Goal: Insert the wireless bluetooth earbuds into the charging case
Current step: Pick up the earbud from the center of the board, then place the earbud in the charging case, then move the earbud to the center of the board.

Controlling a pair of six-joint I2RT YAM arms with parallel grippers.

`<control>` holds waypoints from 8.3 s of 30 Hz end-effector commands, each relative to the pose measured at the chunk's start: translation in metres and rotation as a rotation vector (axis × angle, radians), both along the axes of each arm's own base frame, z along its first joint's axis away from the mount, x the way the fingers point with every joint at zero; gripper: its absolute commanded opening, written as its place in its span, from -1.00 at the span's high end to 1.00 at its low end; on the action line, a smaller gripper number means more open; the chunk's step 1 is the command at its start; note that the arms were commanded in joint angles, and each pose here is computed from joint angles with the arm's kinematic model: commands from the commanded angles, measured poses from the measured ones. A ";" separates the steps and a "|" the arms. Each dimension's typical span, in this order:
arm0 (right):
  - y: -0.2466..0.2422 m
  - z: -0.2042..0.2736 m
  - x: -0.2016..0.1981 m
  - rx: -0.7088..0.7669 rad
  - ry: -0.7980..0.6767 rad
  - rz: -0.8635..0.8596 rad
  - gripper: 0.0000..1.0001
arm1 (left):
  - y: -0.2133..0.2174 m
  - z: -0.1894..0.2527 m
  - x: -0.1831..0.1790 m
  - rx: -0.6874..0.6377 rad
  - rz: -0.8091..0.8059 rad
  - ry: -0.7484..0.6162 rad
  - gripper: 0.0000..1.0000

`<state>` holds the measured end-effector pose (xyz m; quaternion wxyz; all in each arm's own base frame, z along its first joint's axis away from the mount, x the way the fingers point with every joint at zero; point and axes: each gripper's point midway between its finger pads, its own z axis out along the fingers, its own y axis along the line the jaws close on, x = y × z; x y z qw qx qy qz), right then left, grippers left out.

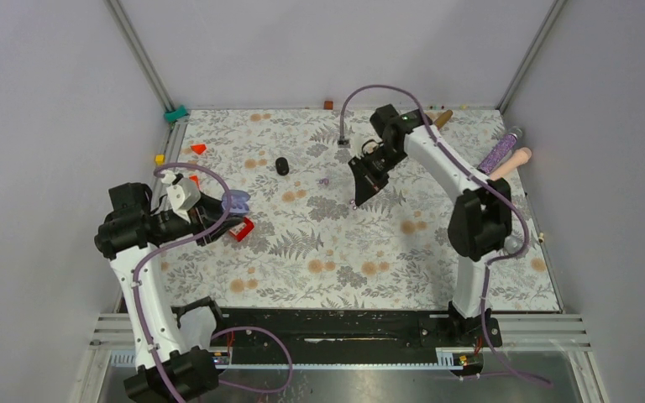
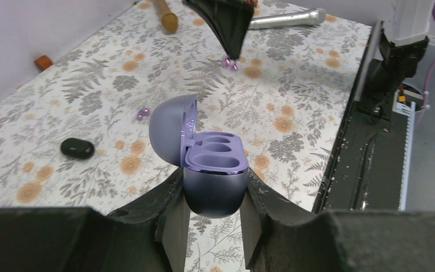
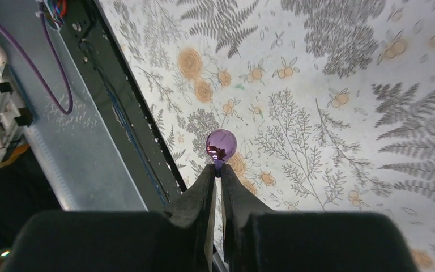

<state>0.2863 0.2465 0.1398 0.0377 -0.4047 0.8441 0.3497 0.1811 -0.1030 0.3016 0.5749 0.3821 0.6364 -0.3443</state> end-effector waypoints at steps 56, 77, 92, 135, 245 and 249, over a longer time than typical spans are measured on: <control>0.071 0.159 -0.093 0.225 -0.625 0.138 0.79 | -0.176 -0.043 0.004 0.109 -0.682 0.279 1.00; 0.078 0.144 -0.085 0.182 -0.659 0.154 0.79 | -0.176 -0.043 -0.001 0.107 -0.698 0.264 1.00; 0.083 0.137 -0.092 0.181 -0.639 0.194 0.75 | -0.176 -0.044 -0.005 0.106 -0.707 0.257 1.00; 0.003 0.150 0.093 -0.038 -0.798 -0.354 -0.99 | -0.127 -0.007 0.021 0.187 -0.461 0.032 1.00; -0.034 -0.101 0.052 -0.027 0.123 -1.102 0.45 | -0.117 -0.001 0.006 0.081 -0.551 0.053 1.00; -0.037 -0.097 0.040 0.038 0.128 -1.160 0.45 | -0.118 -0.003 0.006 0.084 -0.555 0.060 1.00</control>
